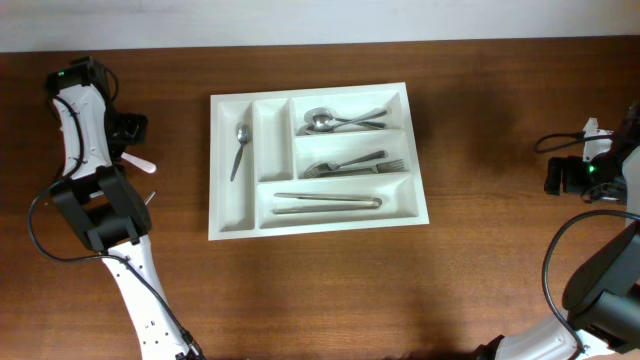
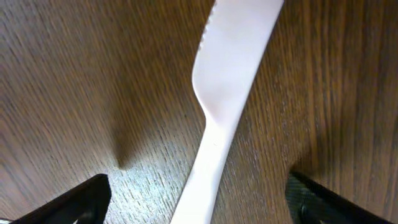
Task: Pack container
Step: 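Close the left gripper on the knife's handle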
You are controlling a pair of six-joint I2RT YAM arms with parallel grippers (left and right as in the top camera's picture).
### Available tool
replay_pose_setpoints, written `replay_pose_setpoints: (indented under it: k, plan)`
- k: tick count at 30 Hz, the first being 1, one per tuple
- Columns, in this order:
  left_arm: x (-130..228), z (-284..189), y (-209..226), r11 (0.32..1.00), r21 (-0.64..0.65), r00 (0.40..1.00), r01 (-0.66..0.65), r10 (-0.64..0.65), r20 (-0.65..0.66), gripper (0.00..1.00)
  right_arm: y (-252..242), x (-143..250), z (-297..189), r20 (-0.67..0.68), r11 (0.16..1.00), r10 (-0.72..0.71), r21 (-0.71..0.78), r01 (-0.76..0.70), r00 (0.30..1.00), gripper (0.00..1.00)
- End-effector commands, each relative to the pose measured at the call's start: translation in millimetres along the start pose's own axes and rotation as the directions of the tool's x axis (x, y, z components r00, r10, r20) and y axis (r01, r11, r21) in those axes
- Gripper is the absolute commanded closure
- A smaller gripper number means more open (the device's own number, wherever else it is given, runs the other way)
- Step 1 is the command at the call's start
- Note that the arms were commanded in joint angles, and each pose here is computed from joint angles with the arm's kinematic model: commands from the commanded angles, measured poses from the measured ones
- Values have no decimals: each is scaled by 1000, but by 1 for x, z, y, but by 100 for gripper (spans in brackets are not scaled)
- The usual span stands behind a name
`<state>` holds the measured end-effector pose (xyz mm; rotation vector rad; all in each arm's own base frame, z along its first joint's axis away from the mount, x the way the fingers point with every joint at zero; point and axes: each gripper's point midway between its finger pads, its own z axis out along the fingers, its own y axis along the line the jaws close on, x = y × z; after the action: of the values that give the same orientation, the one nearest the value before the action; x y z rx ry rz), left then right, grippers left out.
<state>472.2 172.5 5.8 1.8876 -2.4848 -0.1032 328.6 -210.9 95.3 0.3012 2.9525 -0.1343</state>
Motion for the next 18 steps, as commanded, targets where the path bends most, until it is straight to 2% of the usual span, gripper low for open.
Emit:
replay_pose_setpoints:
  k: [1, 8, 18]
  plan:
    - [-6, 13, 5, 1000, -23, 1000, 20, -20, -3, 11, -2, -1, -4, 11, 1000, 8, 13, -8, 1000, 1]
    - [0, 29, 11, 998, -64, 999, 8, -10, -34, 11, -2, -1, -4, 11, 1000, 8, 13, -8, 1000, 1]
    - [-3, 29, 7, 998, -48, 999, -27, 26, -23, 11, -2, -1, -4, 11, 1000, 8, 13, -8, 1000, 1]
